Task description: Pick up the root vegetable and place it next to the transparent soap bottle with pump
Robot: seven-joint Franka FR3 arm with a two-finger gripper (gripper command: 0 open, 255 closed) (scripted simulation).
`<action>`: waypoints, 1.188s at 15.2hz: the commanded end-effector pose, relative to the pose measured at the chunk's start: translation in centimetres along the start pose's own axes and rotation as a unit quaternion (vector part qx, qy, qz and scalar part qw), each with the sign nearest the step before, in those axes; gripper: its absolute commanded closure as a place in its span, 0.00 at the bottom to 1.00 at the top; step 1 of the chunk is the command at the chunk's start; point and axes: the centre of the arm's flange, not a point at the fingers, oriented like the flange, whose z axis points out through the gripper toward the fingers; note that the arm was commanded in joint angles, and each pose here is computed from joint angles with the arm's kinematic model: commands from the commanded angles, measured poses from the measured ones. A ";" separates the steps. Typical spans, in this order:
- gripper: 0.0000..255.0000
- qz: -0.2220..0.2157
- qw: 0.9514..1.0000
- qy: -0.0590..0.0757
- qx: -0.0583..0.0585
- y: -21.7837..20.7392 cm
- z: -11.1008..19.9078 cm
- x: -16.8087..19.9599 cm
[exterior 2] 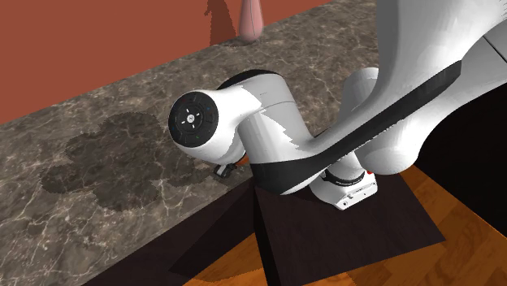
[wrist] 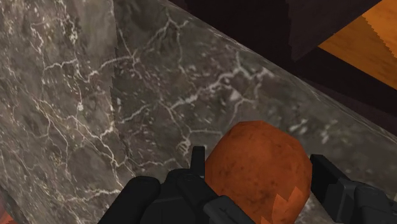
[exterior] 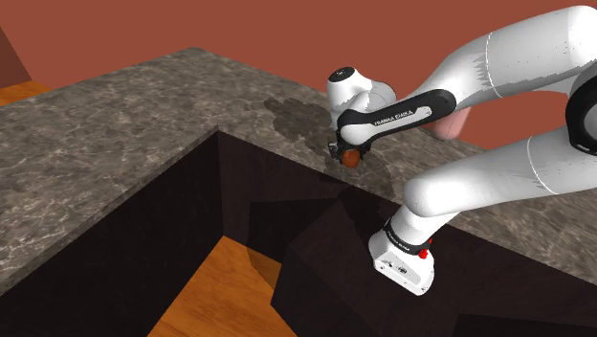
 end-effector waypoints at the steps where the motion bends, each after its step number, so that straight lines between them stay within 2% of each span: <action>1: 1.00 0.000 1.000 0.000 0.000 0.0 0.0 0.0; 8: 1.00 0.000 1.000 0.000 0.000 0.0 0.0 0.0; 18: 1.00 0.000 1.000 0.000 0.000 2.2 -4.8 0.6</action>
